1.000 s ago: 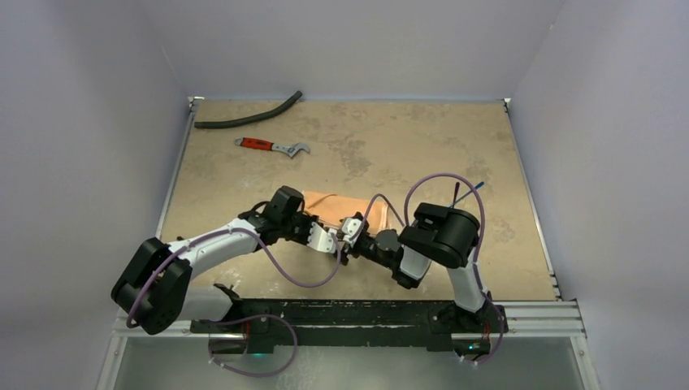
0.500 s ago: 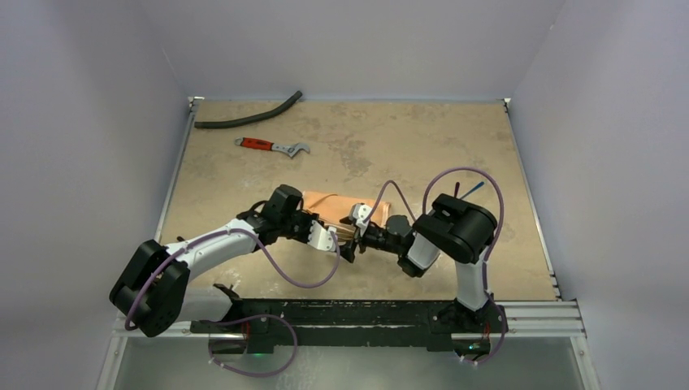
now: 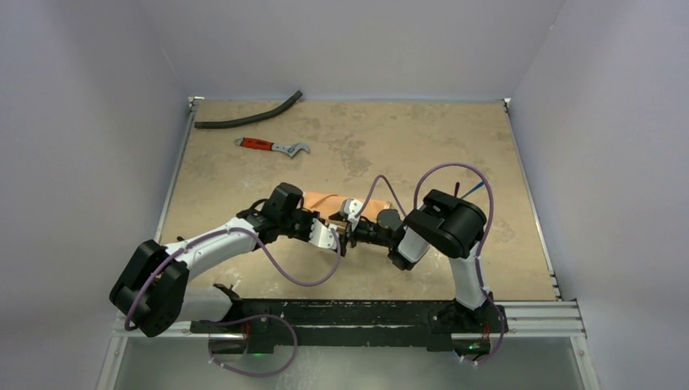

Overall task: Fold the napkin into a case and place the utensils inside
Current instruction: Pick up the top corner of the smaller rectangle folded napkin from the center of the board.

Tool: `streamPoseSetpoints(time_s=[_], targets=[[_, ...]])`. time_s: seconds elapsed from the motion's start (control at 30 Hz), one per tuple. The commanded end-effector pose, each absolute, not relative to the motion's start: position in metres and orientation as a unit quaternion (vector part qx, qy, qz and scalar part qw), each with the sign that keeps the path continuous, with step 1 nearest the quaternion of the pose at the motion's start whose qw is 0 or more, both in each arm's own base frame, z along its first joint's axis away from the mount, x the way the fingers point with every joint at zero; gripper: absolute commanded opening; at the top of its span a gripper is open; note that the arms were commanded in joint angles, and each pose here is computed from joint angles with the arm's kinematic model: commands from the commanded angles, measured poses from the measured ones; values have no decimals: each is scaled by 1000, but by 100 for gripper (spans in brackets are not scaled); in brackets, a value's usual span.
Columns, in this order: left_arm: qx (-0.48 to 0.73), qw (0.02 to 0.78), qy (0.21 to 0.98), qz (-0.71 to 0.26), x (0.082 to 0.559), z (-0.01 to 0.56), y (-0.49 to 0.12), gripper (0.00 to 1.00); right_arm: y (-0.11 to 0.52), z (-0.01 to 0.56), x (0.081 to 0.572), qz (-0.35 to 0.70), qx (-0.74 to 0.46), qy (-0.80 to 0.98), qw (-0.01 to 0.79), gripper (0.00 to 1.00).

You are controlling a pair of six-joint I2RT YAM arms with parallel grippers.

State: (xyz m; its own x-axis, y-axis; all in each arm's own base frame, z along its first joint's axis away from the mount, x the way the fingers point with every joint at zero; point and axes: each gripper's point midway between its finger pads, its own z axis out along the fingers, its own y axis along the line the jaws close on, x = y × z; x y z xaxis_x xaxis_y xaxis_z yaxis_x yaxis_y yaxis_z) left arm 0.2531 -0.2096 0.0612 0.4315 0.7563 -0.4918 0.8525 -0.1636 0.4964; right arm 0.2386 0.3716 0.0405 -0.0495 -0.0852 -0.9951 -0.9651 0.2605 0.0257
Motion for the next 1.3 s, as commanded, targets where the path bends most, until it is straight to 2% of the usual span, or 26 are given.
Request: streamPoseSetpoints(time_s=[0.0, 0.17, 0.47, 0.7, 0.9, 1.03, 1.07, 1.1, 1.13, 1.2, 1.27], targets=[[750, 397, 523, -79, 260, 81, -222, 0, 378, 178, 242, 442, -401, 367, 714, 82], [750, 395, 526, -79, 259, 80, -220, 0, 378, 182, 244, 456, -399, 365, 707, 78], [749, 396, 526, -78, 260, 81, -221, 0, 382, 172, 250, 464, -399, 374, 697, 64], [748, 396, 527, -76, 260, 80, -220, 0, 383, 172, 250, 467, -399, 374, 695, 45], [749, 392, 528, -75, 259, 76, -219, 0, 383, 181, 252, 474, -387, 372, 698, 12], [750, 389, 530, -67, 261, 72, -216, 1, 385, 176, 248, 490, -389, 378, 682, 10], [750, 390, 530, -65, 262, 71, -216, 11, 385, 174, 247, 492, -390, 379, 679, 10], [748, 393, 532, -62, 264, 72, -216, 28, 385, 173, 247, 493, -390, 382, 678, 9], [745, 396, 534, -59, 265, 74, -216, 40, 384, 170, 247, 491, -390, 385, 677, 9], [739, 397, 542, -57, 267, 78, -214, 54, 382, 164, 247, 487, -389, 395, 675, 9], [728, 396, 556, -60, 267, 82, -209, 79, 379, 158, 247, 482, -389, 403, 674, 9]])
